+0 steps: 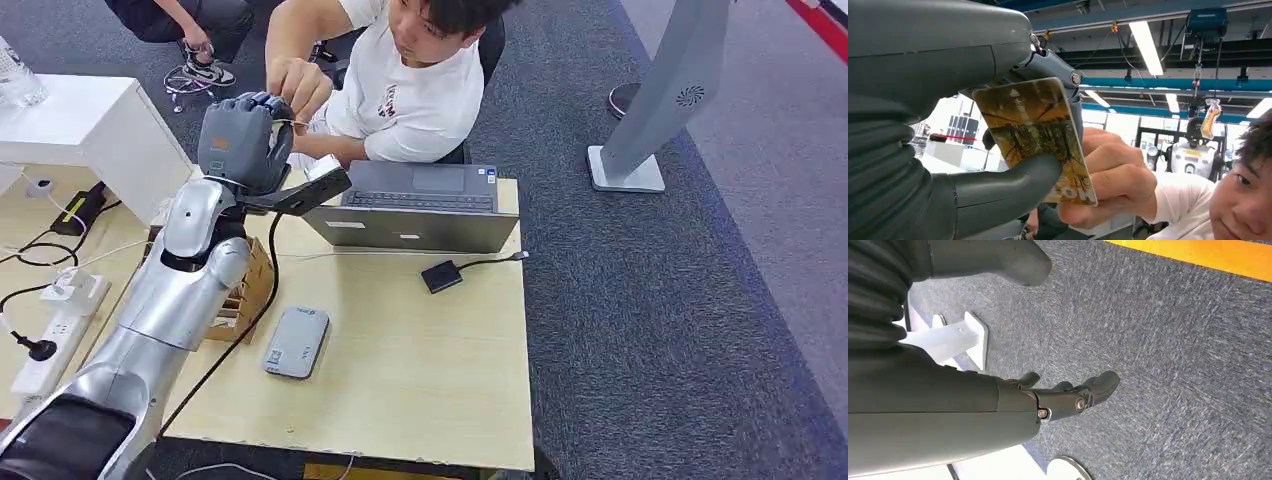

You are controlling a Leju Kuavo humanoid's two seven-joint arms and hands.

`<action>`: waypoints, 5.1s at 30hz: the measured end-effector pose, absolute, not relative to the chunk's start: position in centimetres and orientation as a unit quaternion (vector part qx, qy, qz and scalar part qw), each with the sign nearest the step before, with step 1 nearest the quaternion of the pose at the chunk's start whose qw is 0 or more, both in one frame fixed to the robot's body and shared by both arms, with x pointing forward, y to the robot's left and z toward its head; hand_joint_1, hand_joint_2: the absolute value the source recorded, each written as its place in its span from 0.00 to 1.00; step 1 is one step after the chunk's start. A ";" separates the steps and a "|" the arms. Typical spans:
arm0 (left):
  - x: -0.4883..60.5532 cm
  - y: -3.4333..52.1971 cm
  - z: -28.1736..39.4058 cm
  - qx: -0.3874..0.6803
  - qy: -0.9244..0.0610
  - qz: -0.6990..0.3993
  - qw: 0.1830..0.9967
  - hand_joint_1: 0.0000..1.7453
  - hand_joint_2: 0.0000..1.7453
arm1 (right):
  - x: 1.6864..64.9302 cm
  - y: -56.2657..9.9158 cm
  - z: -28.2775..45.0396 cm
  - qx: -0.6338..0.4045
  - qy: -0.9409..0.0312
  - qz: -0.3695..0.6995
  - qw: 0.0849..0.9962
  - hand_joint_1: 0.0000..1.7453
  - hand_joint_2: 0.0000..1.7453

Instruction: Pass the card to the sensor for recognition and then transmit it.

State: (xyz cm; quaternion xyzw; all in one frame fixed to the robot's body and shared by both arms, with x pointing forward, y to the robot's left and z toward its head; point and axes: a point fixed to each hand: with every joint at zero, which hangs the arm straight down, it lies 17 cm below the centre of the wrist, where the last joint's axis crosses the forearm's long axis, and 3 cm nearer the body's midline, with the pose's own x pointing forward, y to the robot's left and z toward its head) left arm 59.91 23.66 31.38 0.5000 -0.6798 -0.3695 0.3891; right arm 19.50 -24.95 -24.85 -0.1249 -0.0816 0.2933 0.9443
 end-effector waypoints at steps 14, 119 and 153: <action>60.0 23.1 31.1 0.491 -0.682 -0.375 0.392 1.00 1.00 | 19.5 -25.3 -24.9 -0.128 -0.080 0.305 0.940 0.00 1.00; 43.2 23.9 4.0 0.377 -0.556 -0.554 0.491 1.00 1.00 | 14.3 -27.2 -26.4 -0.128 -0.047 0.360 0.923 0.00 1.00; 43.2 25.8 0.7 0.373 -0.514 -0.569 0.523 1.00 1.00 | 14.3 -27.2 -26.4 -0.130 -0.043 0.384 0.913 0.00 1.00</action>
